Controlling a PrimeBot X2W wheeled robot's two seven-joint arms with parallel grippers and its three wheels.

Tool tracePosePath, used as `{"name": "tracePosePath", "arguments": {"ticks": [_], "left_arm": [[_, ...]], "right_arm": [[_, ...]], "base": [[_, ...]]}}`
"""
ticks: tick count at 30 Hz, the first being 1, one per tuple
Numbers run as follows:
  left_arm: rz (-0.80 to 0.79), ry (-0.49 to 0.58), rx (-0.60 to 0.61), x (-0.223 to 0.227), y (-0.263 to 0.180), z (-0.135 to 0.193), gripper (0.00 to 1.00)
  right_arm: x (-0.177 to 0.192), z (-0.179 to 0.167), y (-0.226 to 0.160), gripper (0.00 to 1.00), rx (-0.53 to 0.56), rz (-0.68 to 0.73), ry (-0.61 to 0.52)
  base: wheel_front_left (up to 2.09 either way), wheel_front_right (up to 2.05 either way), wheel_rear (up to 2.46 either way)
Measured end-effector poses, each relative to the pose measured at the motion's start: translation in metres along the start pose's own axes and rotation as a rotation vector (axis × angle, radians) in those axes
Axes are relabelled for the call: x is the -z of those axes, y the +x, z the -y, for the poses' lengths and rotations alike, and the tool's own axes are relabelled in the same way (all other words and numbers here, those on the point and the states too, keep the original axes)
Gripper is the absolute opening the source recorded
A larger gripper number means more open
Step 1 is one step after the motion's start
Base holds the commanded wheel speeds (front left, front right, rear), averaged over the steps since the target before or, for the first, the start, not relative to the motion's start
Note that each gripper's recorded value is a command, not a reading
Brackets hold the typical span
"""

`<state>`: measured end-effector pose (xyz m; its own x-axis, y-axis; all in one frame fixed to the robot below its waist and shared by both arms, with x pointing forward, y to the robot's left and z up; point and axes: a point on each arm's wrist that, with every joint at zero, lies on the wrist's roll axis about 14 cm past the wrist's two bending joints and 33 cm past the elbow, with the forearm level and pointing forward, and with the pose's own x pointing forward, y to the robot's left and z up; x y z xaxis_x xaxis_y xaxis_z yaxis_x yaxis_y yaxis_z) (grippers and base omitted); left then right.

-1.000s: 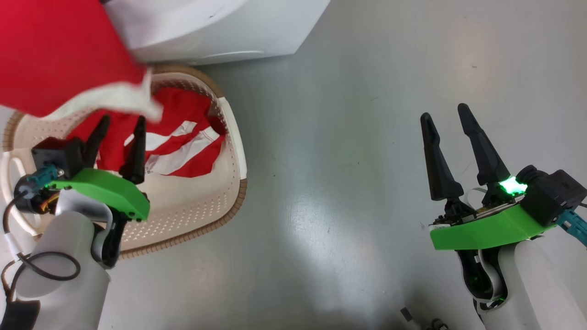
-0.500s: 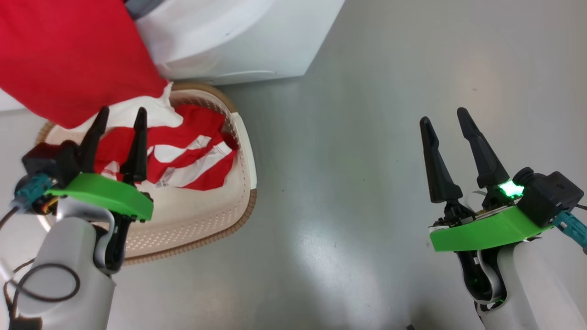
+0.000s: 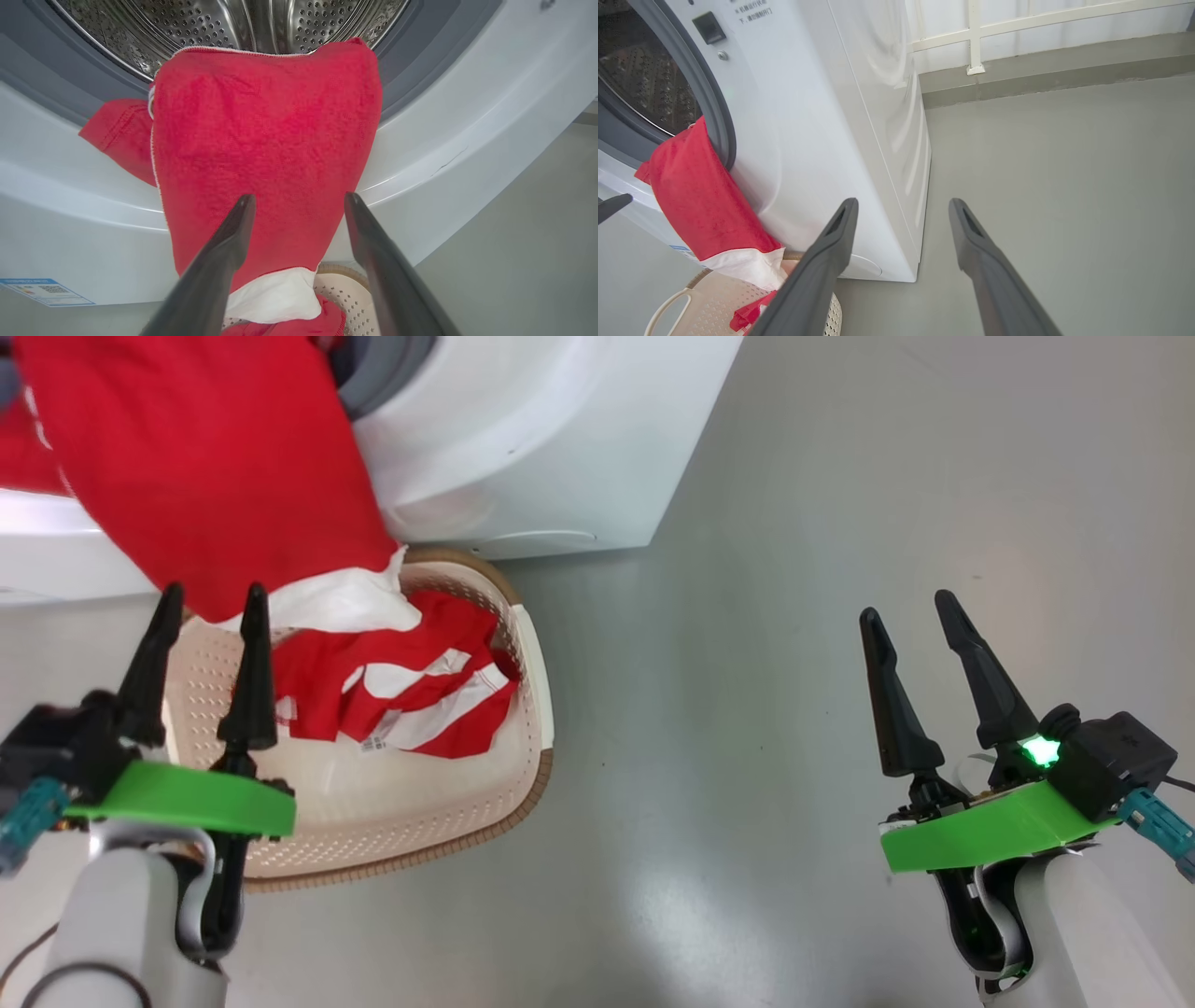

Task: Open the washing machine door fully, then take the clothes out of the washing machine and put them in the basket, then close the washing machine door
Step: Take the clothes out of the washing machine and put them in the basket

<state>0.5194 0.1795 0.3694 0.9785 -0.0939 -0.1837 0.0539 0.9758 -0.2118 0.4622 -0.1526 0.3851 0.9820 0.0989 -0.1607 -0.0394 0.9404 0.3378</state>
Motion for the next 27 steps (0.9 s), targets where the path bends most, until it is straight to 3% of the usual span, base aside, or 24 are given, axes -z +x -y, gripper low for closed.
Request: {"name": "tracePosePath", "arguments": {"ticks": [14, 27], "left_arm": [[0.065, -0.025, -0.067, -0.019, -0.049, -0.011, 1.0], [0.072, -0.026, -0.074, -0.018, -0.046, -0.013, 1.0]], "right_arm": [[-0.008, -0.003, -0.012, 1.0, 0.0, 0.01, -0.009], [0.003, 0.0, -0.008, 1.0, 0.005, -0.015, -0.004]], "base": [[0.0, 0.0, 0.0], [0.0, 0.0, 0.0]]}}
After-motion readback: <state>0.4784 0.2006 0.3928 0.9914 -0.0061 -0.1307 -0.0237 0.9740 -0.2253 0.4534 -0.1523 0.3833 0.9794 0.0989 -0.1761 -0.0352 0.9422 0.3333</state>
